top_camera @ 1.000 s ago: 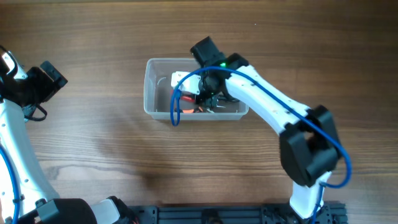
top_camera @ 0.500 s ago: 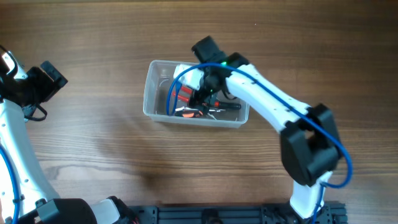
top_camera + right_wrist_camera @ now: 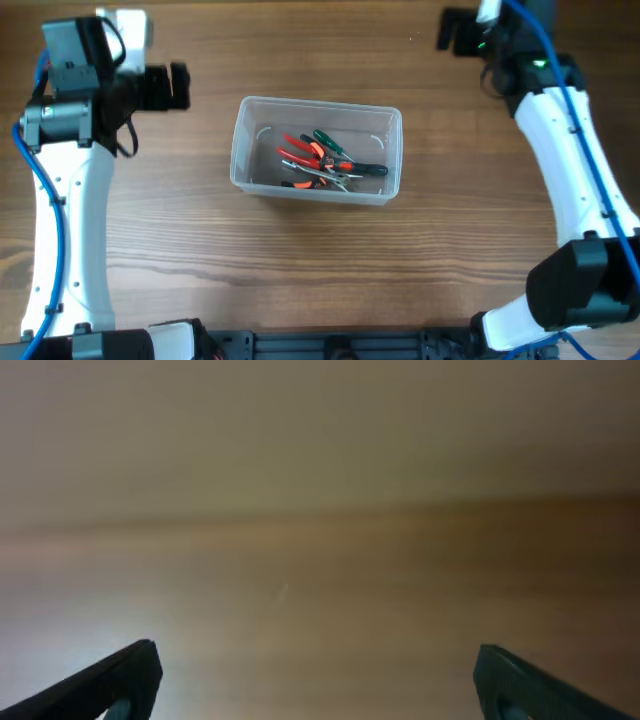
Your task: Pack container
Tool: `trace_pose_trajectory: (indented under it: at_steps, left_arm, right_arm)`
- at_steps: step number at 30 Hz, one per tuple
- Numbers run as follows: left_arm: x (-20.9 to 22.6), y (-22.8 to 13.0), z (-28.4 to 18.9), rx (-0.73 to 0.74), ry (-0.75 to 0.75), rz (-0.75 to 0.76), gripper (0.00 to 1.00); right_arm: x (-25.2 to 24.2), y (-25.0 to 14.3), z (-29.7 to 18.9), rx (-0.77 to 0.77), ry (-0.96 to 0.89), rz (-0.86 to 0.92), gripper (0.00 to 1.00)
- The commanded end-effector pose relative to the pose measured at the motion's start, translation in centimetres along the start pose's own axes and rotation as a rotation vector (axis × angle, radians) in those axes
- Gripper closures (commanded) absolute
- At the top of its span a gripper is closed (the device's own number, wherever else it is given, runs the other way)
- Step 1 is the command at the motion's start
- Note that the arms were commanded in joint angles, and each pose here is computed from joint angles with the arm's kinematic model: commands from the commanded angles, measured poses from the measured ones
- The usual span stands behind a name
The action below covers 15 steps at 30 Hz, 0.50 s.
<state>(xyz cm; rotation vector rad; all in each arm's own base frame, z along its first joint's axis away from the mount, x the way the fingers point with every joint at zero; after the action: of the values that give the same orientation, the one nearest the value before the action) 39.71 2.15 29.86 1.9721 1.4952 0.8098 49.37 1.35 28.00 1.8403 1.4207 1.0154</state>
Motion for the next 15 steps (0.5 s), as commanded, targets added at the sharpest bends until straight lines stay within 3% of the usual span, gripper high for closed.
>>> trace_pose_trajectory:
  at_steps: [1,7,11,15]
  left_arm:
    - [1.1,2.1,1.2,-0.076,0.047,0.075,0.00]
    - [1.4,0.1,0.6,0.011,0.069,-0.027,0.00]
    - [0.9,0.1,-3.0,-0.078,0.100,-0.016,0.00]
    - [-0.6,-2.3,-6.9,-0.225,0.143,0.002,0.00]
  right_arm:
    - [-2.5,2.8,-0.4,-0.097,-0.055,-0.077,0.00]
    - [-5.5,3.1,-2.3,-0.078,-0.144,-0.066,0.00]
    - [-6.4,2.9,-5.8,-0.095,-0.160,-0.053,0.00]
    - [-6.9,0.0,-9.6,-0.156,-0.153,-0.051,0.00]
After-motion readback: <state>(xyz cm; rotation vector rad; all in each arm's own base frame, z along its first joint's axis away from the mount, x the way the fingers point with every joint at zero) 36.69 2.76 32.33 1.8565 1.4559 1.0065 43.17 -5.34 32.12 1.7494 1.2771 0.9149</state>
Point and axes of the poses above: each gripper's point midway between its finger pads, its own z axis out along the fingers, its own x axis along the line the jaws close on, y = z × x, the point moved 3 cm from there along -z, back along the fingers, and after that the axes turned 11 degrees about z, right-handed, at the moved point
